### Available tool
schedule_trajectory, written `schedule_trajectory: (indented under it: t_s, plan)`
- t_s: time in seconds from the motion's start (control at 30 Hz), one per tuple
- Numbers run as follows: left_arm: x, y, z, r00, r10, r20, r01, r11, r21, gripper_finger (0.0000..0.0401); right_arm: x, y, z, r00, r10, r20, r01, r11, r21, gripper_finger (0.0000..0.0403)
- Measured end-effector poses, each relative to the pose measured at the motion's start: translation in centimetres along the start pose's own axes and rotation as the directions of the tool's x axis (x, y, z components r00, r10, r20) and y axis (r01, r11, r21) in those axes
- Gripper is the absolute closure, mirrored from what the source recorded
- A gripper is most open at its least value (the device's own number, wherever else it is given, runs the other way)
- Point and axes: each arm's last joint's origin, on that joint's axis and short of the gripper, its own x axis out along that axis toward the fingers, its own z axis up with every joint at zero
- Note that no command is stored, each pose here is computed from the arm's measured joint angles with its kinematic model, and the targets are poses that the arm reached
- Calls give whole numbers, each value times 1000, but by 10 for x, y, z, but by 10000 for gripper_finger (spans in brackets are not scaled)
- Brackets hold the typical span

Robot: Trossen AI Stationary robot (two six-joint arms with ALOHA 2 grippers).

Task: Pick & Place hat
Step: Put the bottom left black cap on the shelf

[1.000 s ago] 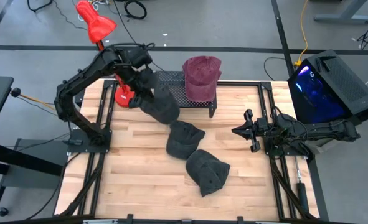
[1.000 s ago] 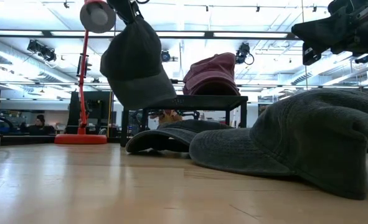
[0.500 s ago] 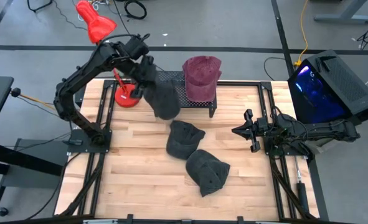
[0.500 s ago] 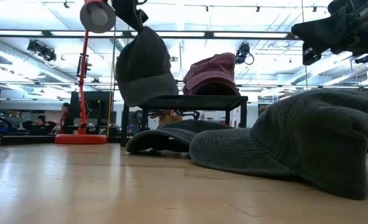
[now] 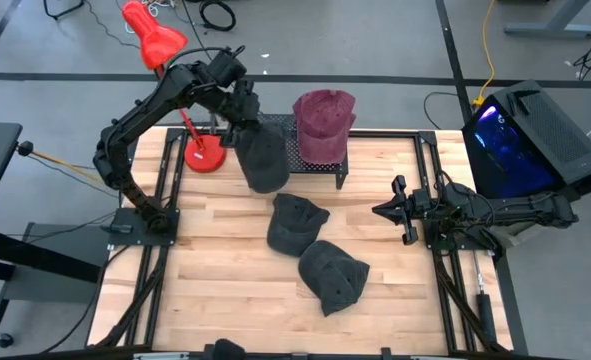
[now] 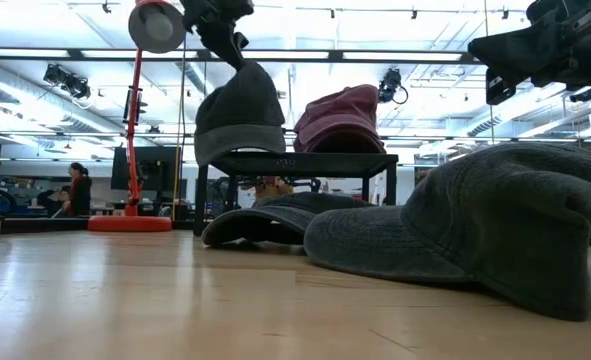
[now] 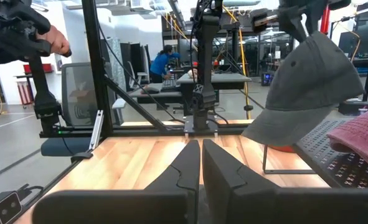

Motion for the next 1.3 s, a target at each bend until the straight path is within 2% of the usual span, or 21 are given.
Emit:
schedule_trajectory:
  t_s: [0.17, 0.47, 0.9, 1.17, 1.3]
  plan:
    - [12, 9, -4, 1000, -3, -16, 3, 1000, 20, 355, 0, 0, 0, 1000, 0, 0, 0, 1000, 0, 380]
    - [22, 17, -7, 999, 21, -46, -22, 999, -24, 356, 0, 0, 0, 1000, 0, 0, 0, 1000, 0, 380]
    - [21, 27, -2, 992, 123, 12, -124, 991, 51, 353, 0, 0, 0, 1000, 0, 0, 0, 1000, 0, 380]
    - [18, 36, 1, 978, 197, 65, -200, 978, 58, 355, 0, 0, 0, 1000, 0, 0, 0, 1000, 0, 380]
    - [20, 38, 3, 976, 198, 86, -202, 979, 37, 354, 0, 0, 0, 1000, 0, 0, 0, 1000, 0, 380]
